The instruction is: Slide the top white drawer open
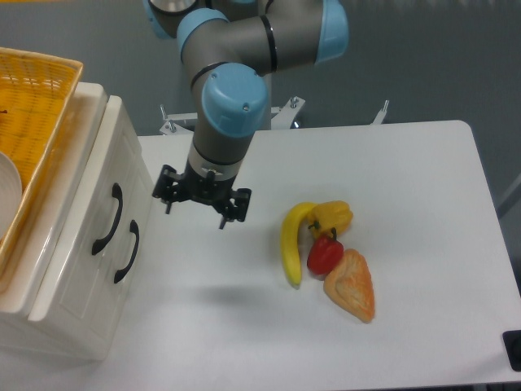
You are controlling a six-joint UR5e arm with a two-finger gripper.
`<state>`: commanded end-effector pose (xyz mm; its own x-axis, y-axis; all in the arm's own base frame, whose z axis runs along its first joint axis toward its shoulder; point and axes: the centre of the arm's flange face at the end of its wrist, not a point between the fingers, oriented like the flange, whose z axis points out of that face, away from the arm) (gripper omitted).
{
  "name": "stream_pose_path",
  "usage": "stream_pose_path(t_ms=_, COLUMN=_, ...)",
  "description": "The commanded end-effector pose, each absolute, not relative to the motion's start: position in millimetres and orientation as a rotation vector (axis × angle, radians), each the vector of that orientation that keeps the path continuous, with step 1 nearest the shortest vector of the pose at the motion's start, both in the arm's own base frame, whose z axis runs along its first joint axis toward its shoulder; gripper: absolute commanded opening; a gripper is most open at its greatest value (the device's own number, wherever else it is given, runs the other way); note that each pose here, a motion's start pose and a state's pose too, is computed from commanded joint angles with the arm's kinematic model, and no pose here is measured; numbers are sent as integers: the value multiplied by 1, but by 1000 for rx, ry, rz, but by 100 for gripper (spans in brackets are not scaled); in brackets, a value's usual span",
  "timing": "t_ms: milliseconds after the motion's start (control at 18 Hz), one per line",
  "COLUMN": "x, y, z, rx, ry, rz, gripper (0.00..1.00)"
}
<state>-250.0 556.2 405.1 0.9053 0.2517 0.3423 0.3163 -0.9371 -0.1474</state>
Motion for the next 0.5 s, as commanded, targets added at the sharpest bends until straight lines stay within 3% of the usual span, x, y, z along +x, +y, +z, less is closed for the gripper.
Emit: stream_pose_path(t_ms=500, x=-229, y=568, z=404, rx=-2866, ry=-412, rz=-512, gripper=100)
